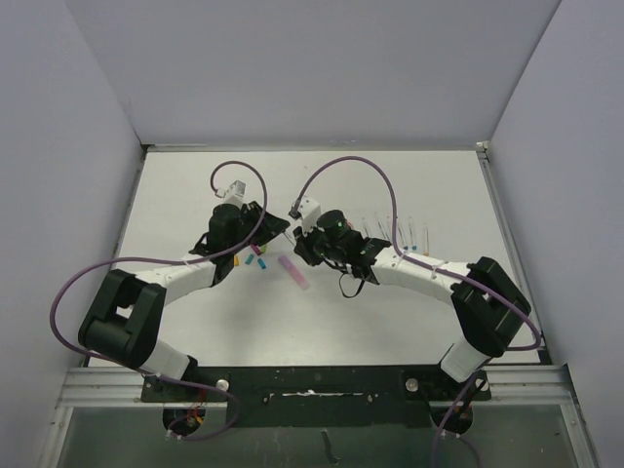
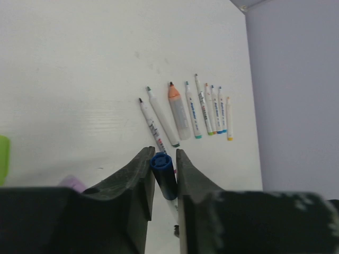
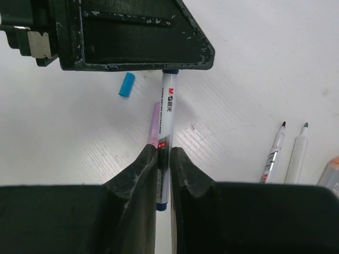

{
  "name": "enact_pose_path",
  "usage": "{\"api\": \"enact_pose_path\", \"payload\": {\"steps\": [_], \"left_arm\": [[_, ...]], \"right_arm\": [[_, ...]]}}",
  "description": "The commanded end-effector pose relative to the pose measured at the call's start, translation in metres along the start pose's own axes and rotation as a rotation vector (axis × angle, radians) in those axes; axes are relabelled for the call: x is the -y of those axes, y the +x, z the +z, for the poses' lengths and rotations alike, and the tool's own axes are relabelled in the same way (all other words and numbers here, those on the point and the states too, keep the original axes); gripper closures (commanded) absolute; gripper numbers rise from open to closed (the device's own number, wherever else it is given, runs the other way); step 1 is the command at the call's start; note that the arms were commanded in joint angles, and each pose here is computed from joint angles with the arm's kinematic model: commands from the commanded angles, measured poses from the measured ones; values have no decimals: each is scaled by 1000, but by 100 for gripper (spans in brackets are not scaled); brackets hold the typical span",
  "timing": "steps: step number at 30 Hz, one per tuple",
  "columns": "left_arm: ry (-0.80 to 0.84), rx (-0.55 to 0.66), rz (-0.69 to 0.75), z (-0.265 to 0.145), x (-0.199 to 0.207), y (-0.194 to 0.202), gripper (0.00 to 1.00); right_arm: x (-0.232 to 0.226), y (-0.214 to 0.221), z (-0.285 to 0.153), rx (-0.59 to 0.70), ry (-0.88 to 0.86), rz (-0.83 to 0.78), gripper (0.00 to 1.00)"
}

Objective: Open the pen caps

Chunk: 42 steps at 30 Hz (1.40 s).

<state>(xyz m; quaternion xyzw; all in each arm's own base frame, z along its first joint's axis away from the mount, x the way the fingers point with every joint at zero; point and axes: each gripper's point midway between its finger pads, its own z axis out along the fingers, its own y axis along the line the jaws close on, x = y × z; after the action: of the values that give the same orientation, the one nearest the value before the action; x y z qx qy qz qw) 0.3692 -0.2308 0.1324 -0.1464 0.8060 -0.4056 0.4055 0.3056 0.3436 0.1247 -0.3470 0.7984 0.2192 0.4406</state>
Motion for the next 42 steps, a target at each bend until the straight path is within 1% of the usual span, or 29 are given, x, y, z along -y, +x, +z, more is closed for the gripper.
{"api": "enact_pose_path", "payload": {"steps": [1, 2, 4, 5, 8, 9, 10, 14, 16, 23, 29, 31, 34, 36, 39, 42], "left_arm": [[87, 49, 11, 4, 25, -16, 90], [88, 47, 10, 4, 25, -16, 99], [95, 47, 5, 4, 27, -16, 100], [102, 43, 4, 3, 28, -15, 100], [121, 35, -4, 3, 32, -14, 100], [128, 32, -4, 2, 33, -13, 100], [135, 31, -4, 2, 35, -12, 100], [161, 19, 1, 1, 44, -6, 100], [177, 9, 7, 0, 49, -3, 100], [203, -20, 27, -2, 60, 11, 100], [203, -30, 45, -4, 63, 17, 100], [201, -34, 51, -4, 63, 19, 100], [198, -39, 57, -3, 62, 22, 100], [186, -36, 64, -2, 59, 21, 100], [157, -23, 81, -1, 55, 18, 100], [113, 16, 108, 1, 51, 4, 100]], "right_arm": [[-8, -23, -4, 84, -25, -8, 100], [-8, -23, -3, 83, -26, -6, 100], [-8, -22, -2, 76, -27, -8, 99], [-8, -22, -2, 73, -27, -7, 93], [-7, -22, -1, 69, -19, -5, 60], [-7, -23, -1, 72, -17, -5, 52], [-6, -23, 0, 73, -16, -4, 48], [-7, -26, 2, 76, -17, 1, 46], [-6, -26, 3, 76, -14, 3, 48], [-2, -31, 5, 88, -1, 8, 59], [5, -32, 0, 98, 20, 19, 72], [7, -32, -3, 104, 23, 26, 77], [10, -32, -5, 103, 27, 31, 88], [11, -31, -7, 100, 29, 38, 100], [12, -28, -10, 91, 31, 45, 100], [12, -21, -13, 68, 33, 55, 100]]}}
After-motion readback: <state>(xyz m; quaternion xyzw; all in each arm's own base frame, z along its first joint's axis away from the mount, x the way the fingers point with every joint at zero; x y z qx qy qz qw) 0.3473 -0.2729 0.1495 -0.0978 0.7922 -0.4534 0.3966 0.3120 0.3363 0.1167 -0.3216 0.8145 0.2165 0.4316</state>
